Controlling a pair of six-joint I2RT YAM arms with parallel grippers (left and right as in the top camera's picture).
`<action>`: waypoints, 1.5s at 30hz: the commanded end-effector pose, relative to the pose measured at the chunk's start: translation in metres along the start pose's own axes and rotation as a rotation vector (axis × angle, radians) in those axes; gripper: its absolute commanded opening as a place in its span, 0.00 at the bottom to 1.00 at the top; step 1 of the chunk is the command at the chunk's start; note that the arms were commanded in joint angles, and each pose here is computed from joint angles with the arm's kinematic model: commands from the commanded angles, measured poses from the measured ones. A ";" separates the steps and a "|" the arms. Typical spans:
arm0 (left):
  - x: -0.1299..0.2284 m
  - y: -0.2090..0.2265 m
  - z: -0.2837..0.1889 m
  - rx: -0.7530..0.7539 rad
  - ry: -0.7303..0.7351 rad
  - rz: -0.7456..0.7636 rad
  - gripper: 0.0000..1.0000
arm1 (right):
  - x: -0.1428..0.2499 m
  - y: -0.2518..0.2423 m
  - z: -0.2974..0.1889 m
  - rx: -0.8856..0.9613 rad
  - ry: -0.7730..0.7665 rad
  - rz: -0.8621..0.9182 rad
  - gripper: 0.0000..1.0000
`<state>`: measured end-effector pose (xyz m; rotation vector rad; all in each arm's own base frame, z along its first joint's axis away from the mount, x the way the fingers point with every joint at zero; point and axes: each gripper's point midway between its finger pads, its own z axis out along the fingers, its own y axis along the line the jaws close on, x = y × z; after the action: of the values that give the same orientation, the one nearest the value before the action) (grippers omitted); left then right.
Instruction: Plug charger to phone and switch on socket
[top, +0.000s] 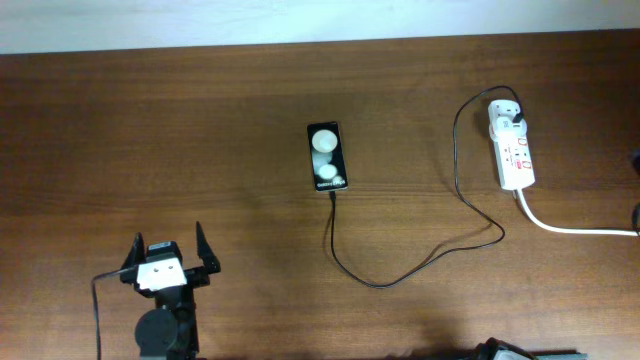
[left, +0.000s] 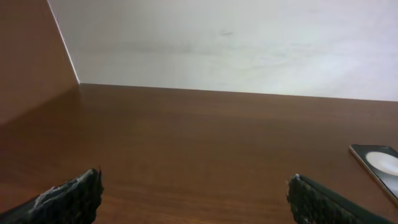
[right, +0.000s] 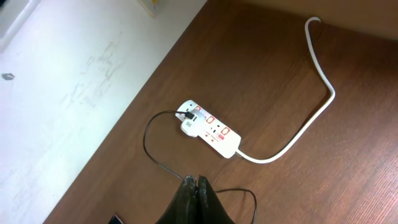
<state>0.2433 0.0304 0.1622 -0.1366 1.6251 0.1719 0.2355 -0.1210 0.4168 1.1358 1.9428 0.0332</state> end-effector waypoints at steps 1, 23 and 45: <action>0.002 0.001 0.000 -0.003 0.008 -0.005 0.99 | 0.004 -0.001 -0.011 -0.009 -0.004 -0.013 0.04; 0.006 -0.028 -0.002 0.164 0.015 0.096 0.99 | 0.059 -0.040 -0.068 0.032 0.077 -0.121 0.42; 0.006 -0.028 -0.002 0.164 0.015 0.096 0.99 | 0.080 -0.030 -0.062 -0.107 0.056 -0.462 0.99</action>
<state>0.2461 0.0038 0.1580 0.0469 1.6462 0.1032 0.1530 -0.0728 0.3932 0.7840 2.1993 -0.0991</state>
